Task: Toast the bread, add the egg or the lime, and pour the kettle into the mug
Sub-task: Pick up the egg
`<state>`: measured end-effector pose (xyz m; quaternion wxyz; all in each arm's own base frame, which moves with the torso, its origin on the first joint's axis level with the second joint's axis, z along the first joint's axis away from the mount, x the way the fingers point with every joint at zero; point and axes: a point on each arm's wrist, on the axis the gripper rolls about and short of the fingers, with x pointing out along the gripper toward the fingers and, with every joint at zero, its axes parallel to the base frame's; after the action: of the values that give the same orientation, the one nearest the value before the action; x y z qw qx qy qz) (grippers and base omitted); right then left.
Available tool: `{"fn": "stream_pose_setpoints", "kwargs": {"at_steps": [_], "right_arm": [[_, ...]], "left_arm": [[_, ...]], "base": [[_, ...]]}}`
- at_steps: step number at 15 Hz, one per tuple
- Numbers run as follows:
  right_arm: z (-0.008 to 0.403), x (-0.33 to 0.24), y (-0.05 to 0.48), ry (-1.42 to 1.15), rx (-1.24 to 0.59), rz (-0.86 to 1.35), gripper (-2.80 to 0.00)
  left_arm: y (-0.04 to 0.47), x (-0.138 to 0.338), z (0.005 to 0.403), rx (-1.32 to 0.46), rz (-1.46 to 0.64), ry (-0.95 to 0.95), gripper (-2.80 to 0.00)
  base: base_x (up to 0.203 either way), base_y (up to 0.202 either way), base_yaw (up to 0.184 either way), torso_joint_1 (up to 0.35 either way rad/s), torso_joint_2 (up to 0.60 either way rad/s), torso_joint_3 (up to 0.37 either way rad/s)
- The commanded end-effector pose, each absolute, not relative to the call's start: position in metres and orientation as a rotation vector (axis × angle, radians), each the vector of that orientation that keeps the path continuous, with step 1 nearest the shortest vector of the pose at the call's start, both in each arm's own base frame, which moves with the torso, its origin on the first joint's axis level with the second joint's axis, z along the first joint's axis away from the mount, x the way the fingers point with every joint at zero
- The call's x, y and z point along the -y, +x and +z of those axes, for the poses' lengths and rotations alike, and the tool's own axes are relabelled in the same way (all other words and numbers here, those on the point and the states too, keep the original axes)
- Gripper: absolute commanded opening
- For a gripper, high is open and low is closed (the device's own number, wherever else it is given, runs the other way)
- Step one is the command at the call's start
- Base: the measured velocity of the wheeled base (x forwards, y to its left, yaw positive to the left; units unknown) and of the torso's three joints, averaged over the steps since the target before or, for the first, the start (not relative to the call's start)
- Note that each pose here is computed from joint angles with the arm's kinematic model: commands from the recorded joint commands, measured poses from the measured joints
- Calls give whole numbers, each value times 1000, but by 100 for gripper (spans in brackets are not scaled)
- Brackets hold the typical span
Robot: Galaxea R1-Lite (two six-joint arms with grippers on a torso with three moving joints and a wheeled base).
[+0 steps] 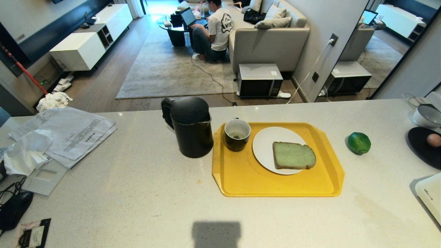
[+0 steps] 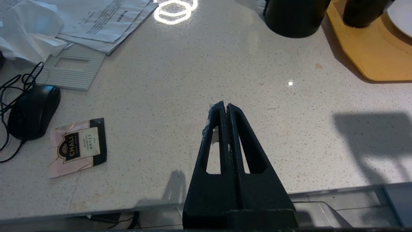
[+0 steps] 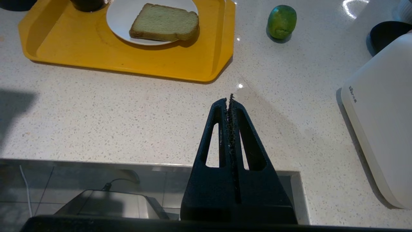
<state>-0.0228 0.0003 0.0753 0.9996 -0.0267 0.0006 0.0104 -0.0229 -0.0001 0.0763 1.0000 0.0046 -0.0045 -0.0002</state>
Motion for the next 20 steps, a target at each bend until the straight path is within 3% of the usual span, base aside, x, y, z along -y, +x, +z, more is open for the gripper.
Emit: {"fn": "stream_pose_setpoints", "kwargs": {"at_steps": [1, 20], "right_arm": [[75, 0, -23, -54, 0, 23, -280], [75, 0, -23, -58, -4, 22, -280]], "left_arm": [[-23, 0, 76, 11, 0, 9, -280], [-23, 0, 76, 11, 0, 11, -280]], "base": [[0, 0, 0, 77, -123, -64], [0, 0, 0, 62, -112, -54]]}}
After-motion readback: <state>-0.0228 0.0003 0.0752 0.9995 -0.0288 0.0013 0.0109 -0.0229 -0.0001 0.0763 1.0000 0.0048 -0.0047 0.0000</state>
